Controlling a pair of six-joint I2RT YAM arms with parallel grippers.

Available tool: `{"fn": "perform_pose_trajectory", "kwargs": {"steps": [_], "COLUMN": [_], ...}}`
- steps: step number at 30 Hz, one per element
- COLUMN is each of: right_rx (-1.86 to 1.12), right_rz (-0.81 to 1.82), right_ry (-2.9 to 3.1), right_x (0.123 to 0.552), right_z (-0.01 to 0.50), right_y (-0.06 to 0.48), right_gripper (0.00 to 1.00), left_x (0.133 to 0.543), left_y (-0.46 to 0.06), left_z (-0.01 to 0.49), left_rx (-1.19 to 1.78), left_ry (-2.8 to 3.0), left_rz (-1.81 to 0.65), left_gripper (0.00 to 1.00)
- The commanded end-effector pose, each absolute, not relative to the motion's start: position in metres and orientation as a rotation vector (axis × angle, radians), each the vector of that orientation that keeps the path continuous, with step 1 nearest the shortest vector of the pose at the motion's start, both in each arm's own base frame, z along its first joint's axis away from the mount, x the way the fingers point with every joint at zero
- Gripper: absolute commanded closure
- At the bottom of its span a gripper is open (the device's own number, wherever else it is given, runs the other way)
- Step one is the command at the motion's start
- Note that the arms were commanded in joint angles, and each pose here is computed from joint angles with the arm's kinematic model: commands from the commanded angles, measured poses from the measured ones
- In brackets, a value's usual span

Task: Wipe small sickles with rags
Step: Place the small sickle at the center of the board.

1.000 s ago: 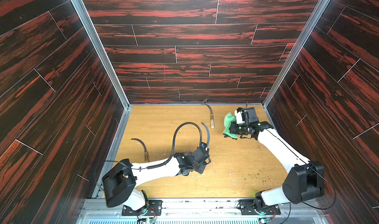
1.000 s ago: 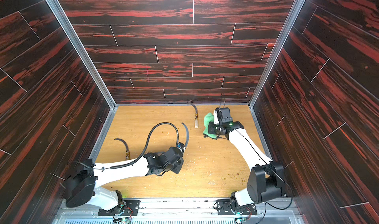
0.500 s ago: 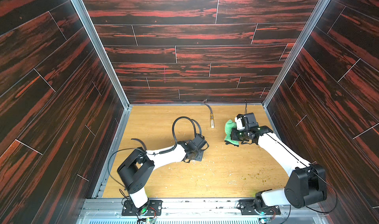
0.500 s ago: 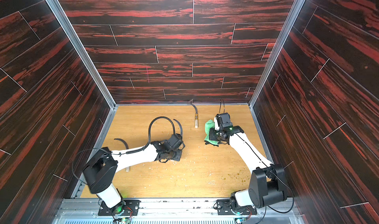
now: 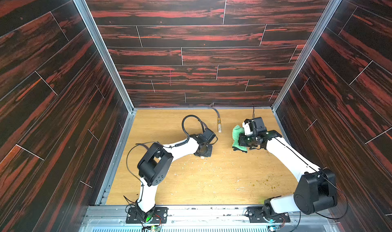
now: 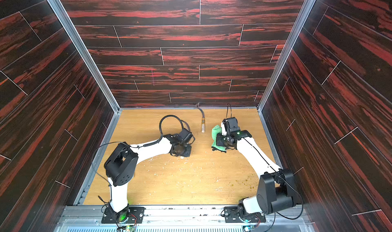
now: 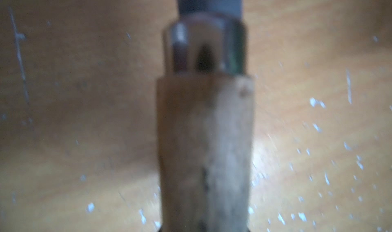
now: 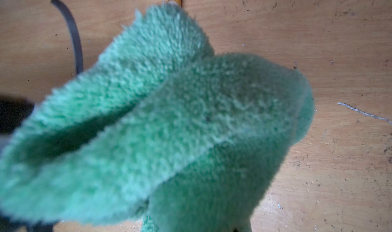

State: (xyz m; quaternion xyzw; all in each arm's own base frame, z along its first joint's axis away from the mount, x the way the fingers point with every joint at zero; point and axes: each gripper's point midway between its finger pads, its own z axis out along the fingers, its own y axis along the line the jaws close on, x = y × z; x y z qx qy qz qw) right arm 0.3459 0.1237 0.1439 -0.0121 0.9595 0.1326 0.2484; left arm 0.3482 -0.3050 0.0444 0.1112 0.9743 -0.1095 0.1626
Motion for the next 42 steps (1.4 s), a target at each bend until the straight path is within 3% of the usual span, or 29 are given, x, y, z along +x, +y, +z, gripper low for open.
{"fn": "perform_pose_trajectory", "kwargs": {"steps": [1, 17, 32, 42], "right_rx": [-0.045, -0.042, -0.051, -0.055], "right_rz": [0.361, 0.336, 0.348, 0.353], "right_ry": [2.657, 2.696, 2.702, 2.705], "right_x": [0.334, 0.323, 0.324, 0.325], "right_z": [0.134, 0.119, 0.114, 0.113], "right_y": [0.122, 0.117, 0.12, 0.12], "right_gripper": [1.0, 1.0, 1.0, 1.0], "left_x": [0.362, 0.435, 0.469, 0.471], "left_y": [-0.299, -0.304, -0.299, -0.297], "left_z": [0.051, 0.047, 0.032, 0.019], "left_rx": [0.323, 0.306, 0.291, 0.26], "left_ry": [2.814, 2.861, 2.913, 2.938], "left_rz": [-0.313, -0.335, -0.289, -0.304], "left_gripper": [1.0, 1.0, 0.78, 0.69]}}
